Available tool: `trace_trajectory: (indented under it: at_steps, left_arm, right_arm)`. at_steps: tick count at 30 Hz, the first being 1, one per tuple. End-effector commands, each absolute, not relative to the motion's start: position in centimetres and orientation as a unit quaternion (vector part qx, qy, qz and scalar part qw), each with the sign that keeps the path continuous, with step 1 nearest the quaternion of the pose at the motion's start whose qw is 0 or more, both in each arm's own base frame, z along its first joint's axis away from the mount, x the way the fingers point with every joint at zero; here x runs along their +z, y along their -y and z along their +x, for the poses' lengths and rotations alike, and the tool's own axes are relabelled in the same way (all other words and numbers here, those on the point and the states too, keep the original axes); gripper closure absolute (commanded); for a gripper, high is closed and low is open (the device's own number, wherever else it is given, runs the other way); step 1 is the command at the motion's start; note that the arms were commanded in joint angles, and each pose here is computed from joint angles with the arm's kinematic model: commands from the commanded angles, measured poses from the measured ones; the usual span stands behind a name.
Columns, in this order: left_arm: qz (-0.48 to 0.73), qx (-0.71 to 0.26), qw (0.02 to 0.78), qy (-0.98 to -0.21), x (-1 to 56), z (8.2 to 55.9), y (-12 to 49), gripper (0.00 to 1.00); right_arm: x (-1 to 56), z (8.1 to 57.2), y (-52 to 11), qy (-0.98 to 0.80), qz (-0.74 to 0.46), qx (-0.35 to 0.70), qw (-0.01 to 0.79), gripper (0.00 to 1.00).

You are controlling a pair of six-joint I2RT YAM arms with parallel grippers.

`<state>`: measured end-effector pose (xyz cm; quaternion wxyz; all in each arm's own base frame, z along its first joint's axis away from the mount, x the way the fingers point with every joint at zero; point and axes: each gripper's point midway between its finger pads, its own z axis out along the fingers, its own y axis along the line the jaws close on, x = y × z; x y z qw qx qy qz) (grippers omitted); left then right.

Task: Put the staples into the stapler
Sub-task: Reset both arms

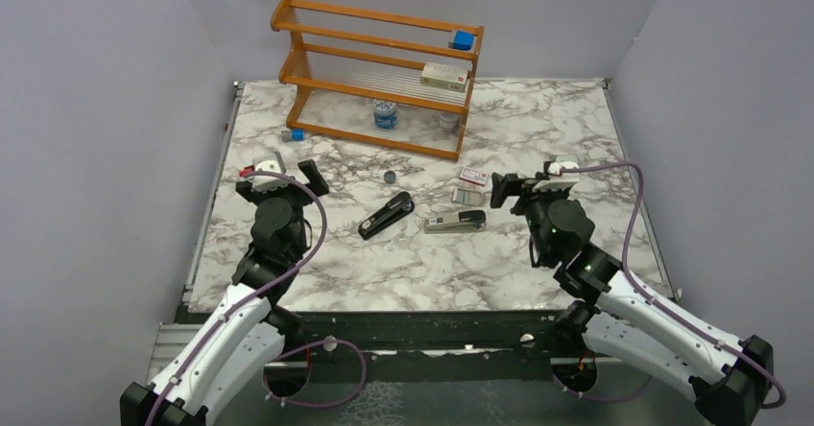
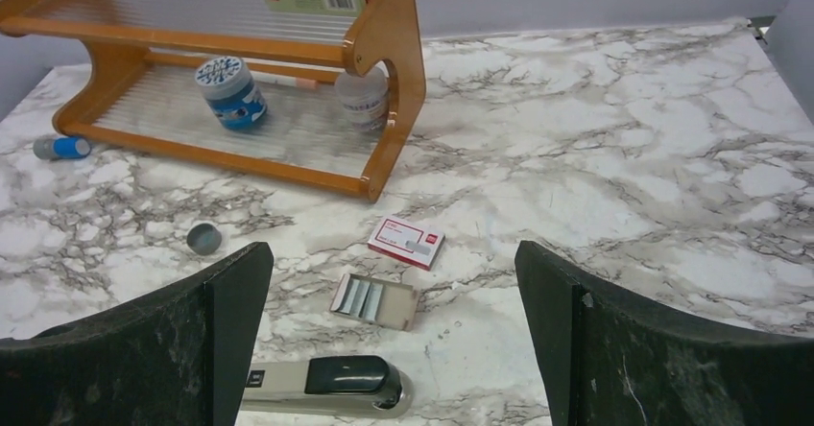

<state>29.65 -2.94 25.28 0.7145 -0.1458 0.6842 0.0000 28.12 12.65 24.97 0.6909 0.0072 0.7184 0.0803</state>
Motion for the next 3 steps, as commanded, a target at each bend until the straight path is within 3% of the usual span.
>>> trace_trajectory:
  at_steps: [1, 3]
  left_arm:
    - [-0.168, 0.018, 0.714, -0.679, 25.44, 29.23, 1.85, 0.01]
    - [-0.169, 0.018, 0.718, -0.675, 25.62, 29.15, 1.74, 0.01]
  right_arm:
    - [25.61, 28.34, -11.80, -0.709, 0.019, 0.061, 0.702, 0.00]
    - [25.82, 28.28, -11.78, -0.708, 0.020, 0.063, 0.703, 0.00]
